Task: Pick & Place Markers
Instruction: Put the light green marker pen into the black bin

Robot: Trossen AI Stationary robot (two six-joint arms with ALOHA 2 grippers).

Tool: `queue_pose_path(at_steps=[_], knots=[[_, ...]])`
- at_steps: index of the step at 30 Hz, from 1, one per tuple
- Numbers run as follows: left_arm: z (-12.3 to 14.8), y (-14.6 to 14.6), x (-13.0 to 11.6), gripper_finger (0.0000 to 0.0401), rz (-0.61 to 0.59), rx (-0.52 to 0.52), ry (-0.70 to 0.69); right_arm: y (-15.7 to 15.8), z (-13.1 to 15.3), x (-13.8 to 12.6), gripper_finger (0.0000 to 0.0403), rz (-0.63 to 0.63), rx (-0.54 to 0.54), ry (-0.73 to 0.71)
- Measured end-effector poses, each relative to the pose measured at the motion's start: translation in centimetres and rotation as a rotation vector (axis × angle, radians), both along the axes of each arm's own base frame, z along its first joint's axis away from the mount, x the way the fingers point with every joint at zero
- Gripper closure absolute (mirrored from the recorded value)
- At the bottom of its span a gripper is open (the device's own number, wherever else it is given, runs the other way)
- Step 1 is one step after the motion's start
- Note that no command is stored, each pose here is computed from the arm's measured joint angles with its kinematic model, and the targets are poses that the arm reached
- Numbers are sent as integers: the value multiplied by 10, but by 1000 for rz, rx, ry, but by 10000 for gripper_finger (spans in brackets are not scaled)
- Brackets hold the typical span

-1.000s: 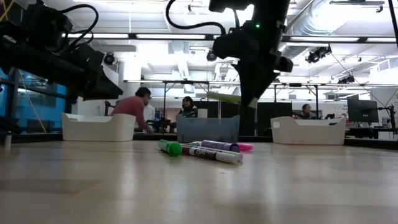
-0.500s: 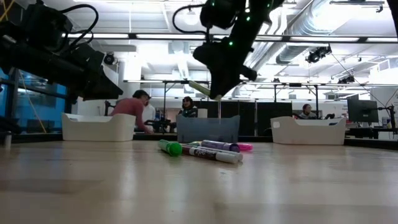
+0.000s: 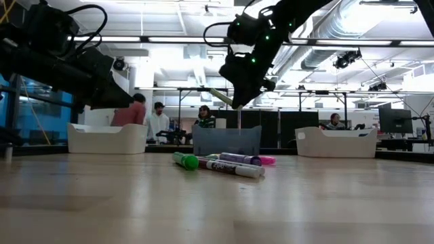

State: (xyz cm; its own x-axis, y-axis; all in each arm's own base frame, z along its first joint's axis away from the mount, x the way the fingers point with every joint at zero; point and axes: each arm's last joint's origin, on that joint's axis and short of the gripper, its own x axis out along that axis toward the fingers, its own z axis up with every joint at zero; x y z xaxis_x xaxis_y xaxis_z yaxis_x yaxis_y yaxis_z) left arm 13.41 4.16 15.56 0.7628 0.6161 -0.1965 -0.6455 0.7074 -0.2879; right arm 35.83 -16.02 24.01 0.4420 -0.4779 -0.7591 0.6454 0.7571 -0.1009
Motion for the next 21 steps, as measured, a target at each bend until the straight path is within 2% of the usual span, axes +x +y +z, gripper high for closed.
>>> queue_pose_path(at_steps=[5, 11, 16, 21], knots=[[0, 0, 0, 270, 0, 0, 0, -18, 3, -4, 328, 78, -102, 39], [0, 0, 0, 270, 0, 0, 0, -36, 8, -7, 328, 121, -139, -14], [0, 0, 0, 270, 0, 0, 0, -49, -4, -5, 328, 174, -114, -26], [0, 0, 0, 270, 0, 0, 1, -55, -28, 0, 328, 149, -67, 18]])
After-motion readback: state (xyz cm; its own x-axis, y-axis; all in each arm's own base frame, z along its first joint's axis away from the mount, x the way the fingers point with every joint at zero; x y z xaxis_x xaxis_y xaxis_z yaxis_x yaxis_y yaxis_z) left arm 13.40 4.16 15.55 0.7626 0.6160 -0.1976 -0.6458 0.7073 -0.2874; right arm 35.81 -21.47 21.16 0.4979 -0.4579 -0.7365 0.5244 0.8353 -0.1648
